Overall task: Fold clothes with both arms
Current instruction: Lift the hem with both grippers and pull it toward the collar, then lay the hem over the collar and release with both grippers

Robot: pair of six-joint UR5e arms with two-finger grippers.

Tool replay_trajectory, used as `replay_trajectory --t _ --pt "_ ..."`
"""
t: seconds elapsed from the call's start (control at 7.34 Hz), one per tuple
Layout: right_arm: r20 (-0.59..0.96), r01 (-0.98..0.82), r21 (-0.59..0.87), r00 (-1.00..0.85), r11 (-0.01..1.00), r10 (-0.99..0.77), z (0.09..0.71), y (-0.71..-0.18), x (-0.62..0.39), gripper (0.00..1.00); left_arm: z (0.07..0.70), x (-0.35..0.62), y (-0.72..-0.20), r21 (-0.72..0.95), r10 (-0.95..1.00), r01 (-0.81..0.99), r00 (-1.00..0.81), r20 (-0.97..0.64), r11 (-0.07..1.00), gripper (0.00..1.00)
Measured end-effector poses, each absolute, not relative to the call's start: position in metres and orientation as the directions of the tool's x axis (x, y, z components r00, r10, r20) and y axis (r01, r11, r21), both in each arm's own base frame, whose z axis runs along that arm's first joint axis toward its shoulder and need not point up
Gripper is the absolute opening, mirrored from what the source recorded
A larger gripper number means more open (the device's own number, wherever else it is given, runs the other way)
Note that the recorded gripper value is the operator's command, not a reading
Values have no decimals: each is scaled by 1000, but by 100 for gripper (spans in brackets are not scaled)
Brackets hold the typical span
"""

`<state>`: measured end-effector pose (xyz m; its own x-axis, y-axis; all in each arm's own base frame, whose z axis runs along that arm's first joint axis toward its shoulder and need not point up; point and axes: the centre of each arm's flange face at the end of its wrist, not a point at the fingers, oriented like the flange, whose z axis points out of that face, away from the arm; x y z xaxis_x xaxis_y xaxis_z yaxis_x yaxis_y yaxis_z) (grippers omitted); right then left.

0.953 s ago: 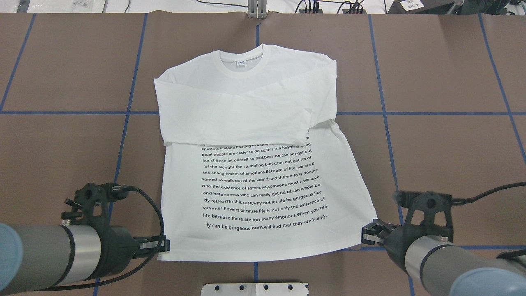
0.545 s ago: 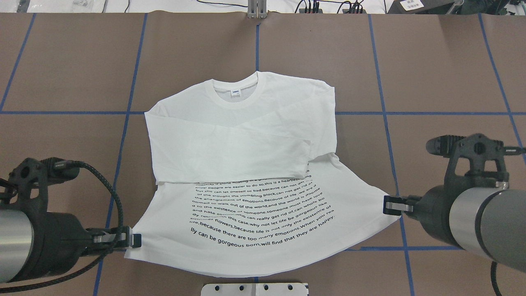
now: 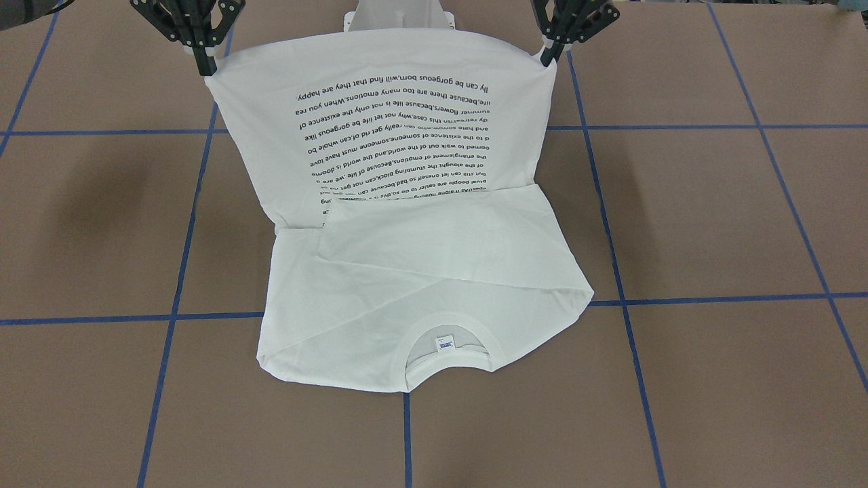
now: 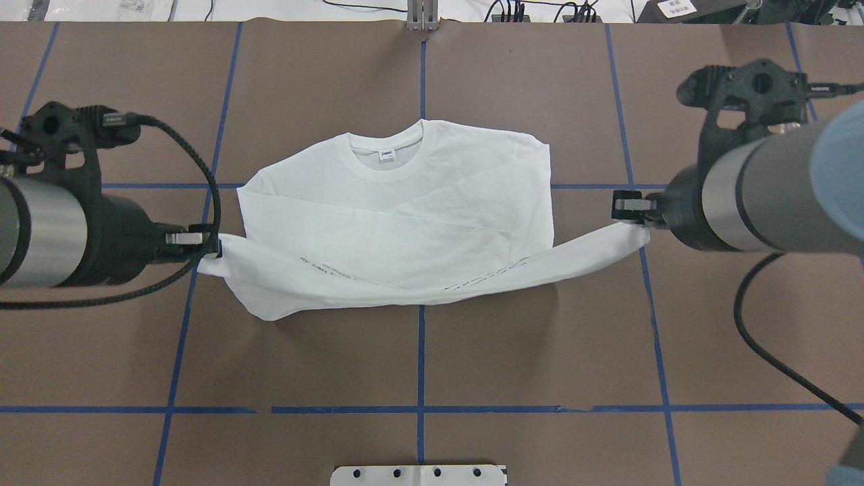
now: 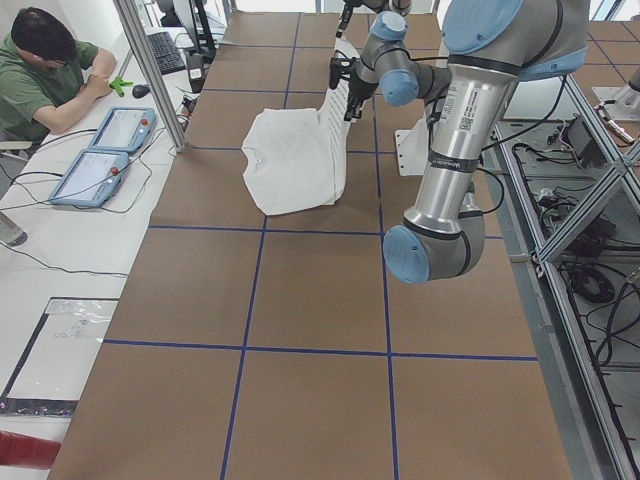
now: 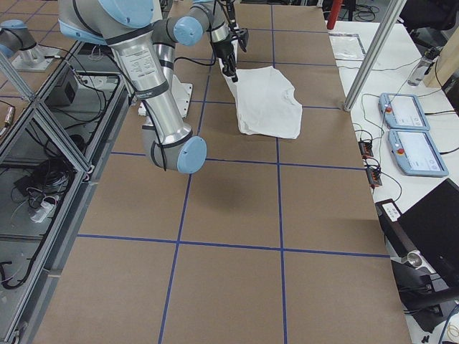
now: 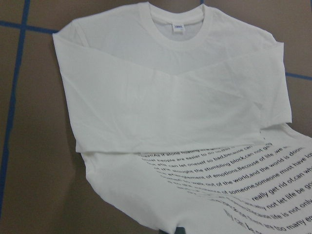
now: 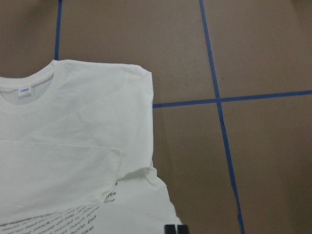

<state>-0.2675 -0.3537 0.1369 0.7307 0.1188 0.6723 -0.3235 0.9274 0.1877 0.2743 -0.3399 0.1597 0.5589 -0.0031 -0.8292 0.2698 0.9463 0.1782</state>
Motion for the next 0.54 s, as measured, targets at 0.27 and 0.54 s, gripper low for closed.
replay_trajectory --t 0.27,0.54 --pt "650 -351 213 748 912 136 142 -436 -300 0 178 296 -415 221 -20 288 648 -761 932 0" --pt "639 -361 225 756 905 142 166 -502 -345 0 216 328 -474 239 -42 302 695 -718 923 0"
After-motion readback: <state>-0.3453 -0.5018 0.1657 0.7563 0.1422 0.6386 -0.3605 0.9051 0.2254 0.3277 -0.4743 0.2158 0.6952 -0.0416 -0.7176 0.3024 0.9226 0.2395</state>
